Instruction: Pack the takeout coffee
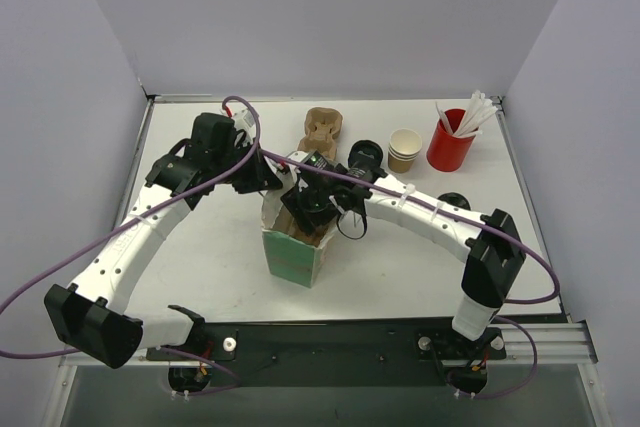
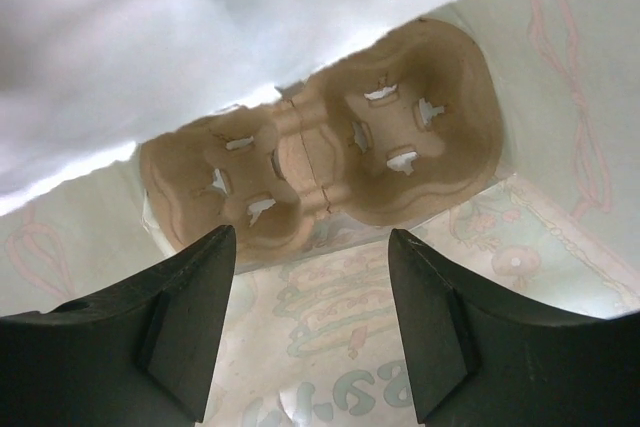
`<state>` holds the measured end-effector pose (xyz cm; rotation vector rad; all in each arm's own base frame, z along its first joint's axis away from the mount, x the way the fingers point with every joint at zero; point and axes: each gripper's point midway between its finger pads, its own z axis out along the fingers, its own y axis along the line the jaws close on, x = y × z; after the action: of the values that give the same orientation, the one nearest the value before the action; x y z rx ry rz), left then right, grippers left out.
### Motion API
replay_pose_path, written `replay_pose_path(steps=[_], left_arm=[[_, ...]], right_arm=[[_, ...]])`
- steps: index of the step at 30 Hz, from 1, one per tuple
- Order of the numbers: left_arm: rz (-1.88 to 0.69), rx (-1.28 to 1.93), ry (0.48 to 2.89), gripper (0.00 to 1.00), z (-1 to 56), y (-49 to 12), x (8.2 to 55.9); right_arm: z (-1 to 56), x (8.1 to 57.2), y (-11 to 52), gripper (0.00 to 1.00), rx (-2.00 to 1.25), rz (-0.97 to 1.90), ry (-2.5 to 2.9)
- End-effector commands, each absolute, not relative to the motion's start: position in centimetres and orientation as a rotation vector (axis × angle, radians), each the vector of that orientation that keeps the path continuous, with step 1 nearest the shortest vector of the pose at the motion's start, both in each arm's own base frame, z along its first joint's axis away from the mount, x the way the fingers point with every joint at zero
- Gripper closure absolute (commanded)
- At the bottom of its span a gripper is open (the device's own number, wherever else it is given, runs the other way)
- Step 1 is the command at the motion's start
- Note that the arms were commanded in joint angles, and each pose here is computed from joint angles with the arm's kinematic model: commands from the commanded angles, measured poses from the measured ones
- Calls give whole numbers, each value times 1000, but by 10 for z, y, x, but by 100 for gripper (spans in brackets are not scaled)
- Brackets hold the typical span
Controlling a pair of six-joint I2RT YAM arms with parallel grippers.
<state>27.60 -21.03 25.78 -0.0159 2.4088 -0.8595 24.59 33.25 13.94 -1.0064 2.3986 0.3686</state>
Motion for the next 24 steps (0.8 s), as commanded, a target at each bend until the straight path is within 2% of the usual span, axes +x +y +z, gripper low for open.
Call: replay_pose_path(steps=[1,15,24], left_arm=[[-859,3,2348,100,274,-208,275],[-859,56,2313,100,286,-211,277],[-841,174,2249,100,308,-214,283]], right_arm=[[170,250,332,42,-992,344,2362],[248,256,336,41,-887,423,2250],[326,270,327,39,-707,463,2096]])
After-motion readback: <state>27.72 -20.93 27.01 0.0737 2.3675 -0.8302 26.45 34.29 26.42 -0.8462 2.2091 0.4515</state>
